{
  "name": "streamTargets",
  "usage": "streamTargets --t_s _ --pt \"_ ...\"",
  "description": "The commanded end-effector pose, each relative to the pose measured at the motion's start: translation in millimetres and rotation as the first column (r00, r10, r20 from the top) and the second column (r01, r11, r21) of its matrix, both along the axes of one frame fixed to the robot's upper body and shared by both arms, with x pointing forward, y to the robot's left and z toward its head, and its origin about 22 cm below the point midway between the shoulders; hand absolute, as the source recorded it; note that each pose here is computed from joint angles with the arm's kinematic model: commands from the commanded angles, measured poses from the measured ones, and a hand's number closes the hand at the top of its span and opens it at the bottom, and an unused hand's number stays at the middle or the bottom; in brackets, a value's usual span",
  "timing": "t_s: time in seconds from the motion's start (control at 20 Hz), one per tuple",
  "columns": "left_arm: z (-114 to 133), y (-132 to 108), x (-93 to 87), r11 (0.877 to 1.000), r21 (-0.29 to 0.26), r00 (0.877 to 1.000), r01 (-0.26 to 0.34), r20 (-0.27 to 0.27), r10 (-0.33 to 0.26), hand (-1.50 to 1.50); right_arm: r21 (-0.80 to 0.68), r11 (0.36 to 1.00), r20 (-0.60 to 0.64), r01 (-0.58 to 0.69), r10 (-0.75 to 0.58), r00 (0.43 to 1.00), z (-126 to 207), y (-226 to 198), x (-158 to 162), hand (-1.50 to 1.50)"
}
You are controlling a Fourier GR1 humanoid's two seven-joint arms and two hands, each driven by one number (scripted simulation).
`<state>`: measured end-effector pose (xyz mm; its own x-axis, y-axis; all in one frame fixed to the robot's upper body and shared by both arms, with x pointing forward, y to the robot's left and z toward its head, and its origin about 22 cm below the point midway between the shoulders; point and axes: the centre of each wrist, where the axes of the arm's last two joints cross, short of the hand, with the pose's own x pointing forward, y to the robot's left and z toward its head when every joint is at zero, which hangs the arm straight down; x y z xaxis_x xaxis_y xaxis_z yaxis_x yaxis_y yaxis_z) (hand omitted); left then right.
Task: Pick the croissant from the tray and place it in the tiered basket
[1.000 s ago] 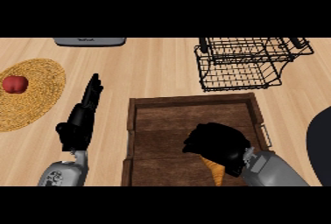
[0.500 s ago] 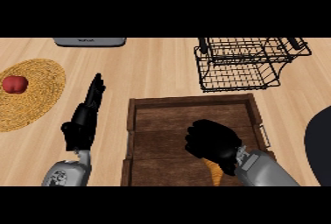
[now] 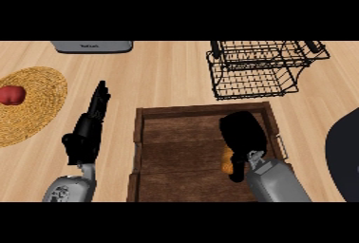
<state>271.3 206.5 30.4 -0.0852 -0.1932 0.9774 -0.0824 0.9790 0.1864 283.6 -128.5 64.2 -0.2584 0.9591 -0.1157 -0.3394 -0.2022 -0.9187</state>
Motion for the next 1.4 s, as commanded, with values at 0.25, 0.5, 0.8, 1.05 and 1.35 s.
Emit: streamTargets --t_s 0.25,0.5,0.8,1.05,1.35 --pt "5 -7 7.1 0.999 -0.001 0.999 0.036 -0.008 -0.036 0.00 0.028 0.920 0.242 0.391 -0.386 0.890 69 37 2 1.50" --pt "-11 4 -3.8 1.000 0.002 1.000 0.013 -0.006 -0.013 0.00 0.163 0.898 0.371 0.408 -0.439 0.819 133 40 -19 1.50" --pt "11 -7 9.3 1.000 -0.013 1.000 0.018 0.009 -0.018 0.00 0.235 0.884 0.416 0.404 -0.467 0.780 210 29 -33 1.50" --pt "3 9 -2.8 1.000 0.005 1.000 0.022 0.002 -0.022 0.00 0.291 0.855 0.392 0.429 -0.515 0.762 253 16 -10 1.50" --pt "11 -18 -3.8 0.998 -0.008 0.998 0.056 -0.009 -0.056 0.00 0.539 0.748 0.287 0.386 -0.595 0.751 274 7 20 1.50"
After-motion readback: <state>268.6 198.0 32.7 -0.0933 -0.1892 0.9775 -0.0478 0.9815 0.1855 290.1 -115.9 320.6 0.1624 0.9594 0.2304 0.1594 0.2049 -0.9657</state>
